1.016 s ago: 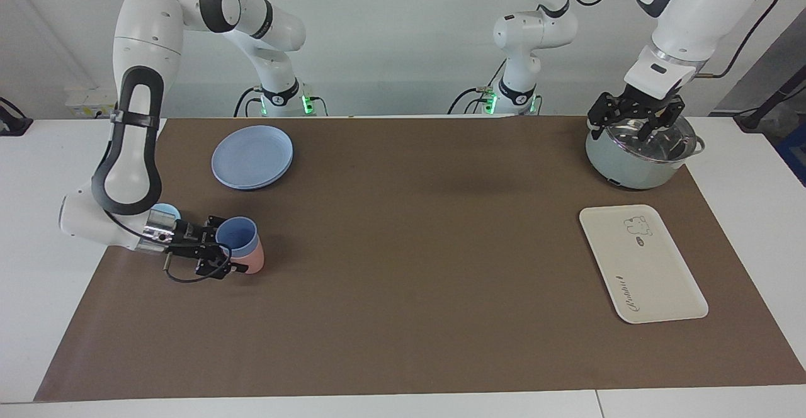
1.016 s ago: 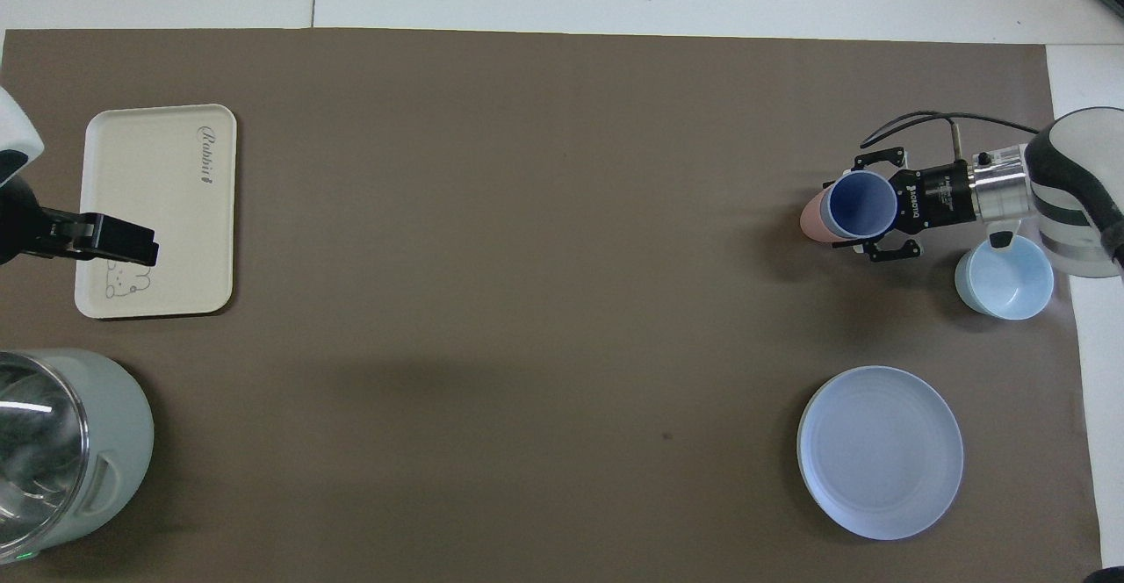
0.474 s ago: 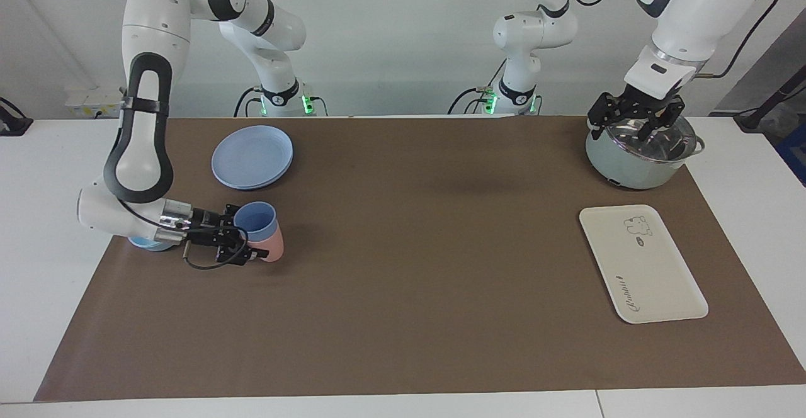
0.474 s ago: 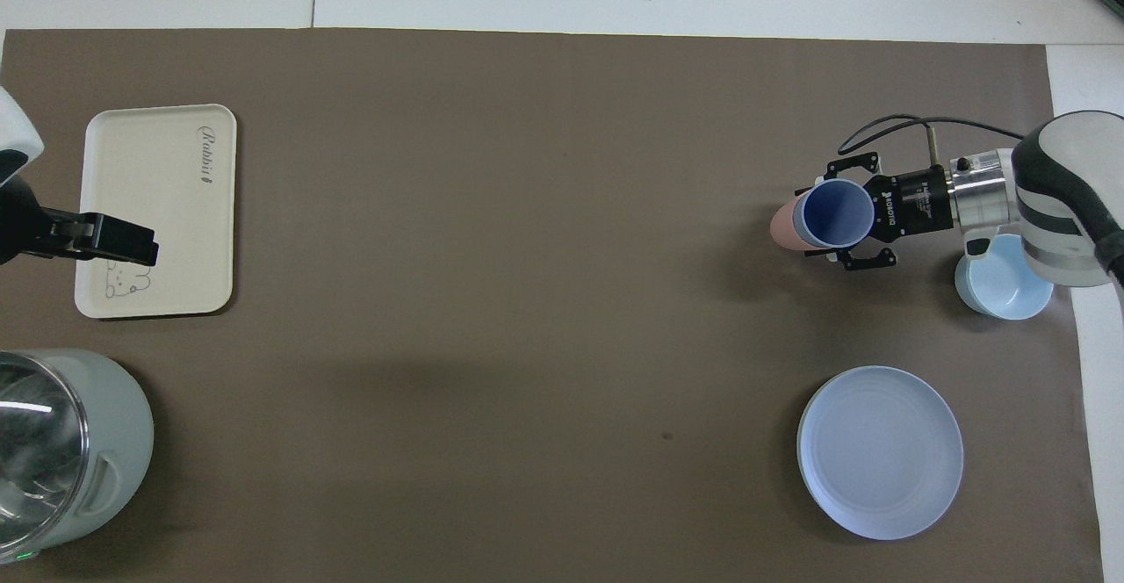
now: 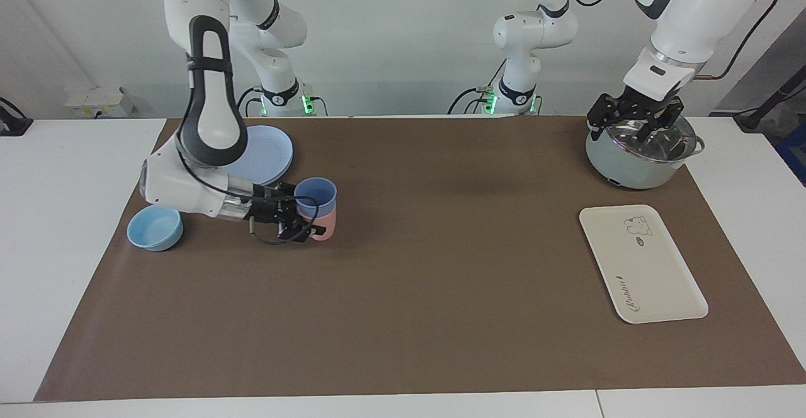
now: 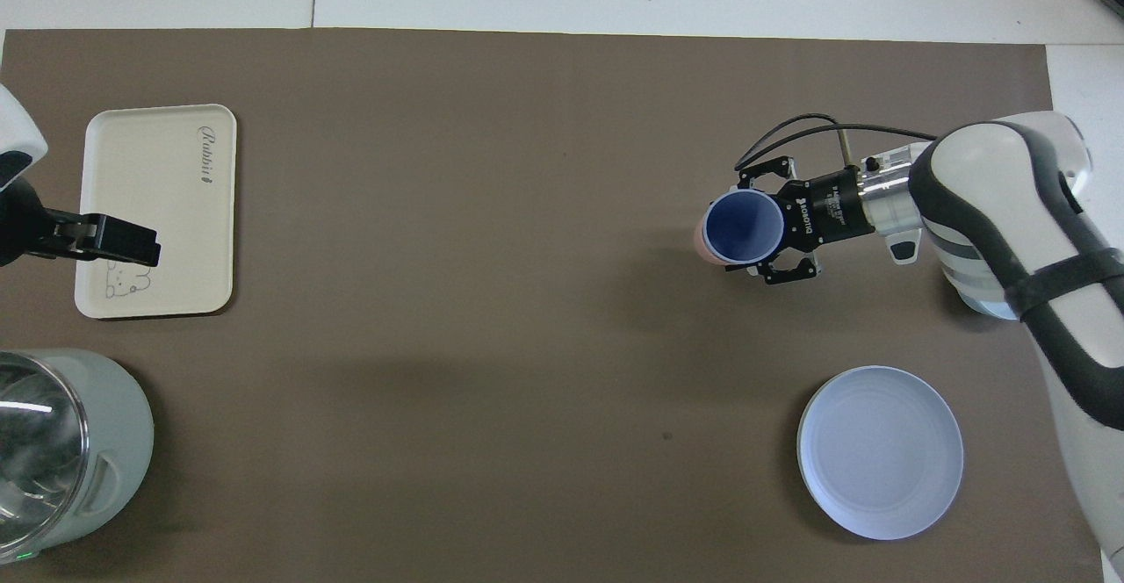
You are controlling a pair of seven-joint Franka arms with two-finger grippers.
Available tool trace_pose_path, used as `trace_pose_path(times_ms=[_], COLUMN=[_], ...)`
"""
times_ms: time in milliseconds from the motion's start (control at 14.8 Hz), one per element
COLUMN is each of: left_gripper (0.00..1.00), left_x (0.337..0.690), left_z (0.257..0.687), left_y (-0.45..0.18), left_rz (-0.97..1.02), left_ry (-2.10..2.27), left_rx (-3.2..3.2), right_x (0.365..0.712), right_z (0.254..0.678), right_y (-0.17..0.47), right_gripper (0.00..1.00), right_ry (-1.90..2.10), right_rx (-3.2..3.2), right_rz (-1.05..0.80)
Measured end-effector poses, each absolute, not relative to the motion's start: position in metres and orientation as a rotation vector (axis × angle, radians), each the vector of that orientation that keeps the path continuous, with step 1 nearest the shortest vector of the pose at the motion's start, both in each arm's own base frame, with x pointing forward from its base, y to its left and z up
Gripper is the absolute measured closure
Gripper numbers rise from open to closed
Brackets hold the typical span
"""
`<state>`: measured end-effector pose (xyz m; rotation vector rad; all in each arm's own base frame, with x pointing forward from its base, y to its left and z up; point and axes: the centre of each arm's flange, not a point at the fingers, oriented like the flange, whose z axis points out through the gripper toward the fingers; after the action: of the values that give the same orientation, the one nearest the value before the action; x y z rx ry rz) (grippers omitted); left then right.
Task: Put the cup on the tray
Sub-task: 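Carry the cup toward the left gripper while the left gripper reaches it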
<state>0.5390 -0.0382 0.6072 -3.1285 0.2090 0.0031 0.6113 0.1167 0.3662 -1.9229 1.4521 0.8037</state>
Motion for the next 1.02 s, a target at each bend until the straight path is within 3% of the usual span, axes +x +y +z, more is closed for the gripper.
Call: trace_pose_path(times_ms=[203, 474, 1016], left_gripper=[0.00, 0.00, 0.01], left_x=[0.544, 0.537, 0.488], left_z=[0.603, 0.591, 0.578], left_y=[-0.060, -0.138, -0.309], left_rz=[-0.087, -0.191, -0.476], left_ry=[0.034, -0.274, -0.654], left_rx=[-3.144, -3.256, -3.402], right_x=[0.601, 0.590, 0.583], right_z=[0.393, 0.413, 0.429], right_y=[0.182, 0.237, 0.282], right_gripper=[0.19, 0.19, 0.19], right_ry=[1.535, 1.627, 1.685], right_rx=[-1.906, -1.853, -1.784], right_rz=[0.771, 0.728, 0.660])
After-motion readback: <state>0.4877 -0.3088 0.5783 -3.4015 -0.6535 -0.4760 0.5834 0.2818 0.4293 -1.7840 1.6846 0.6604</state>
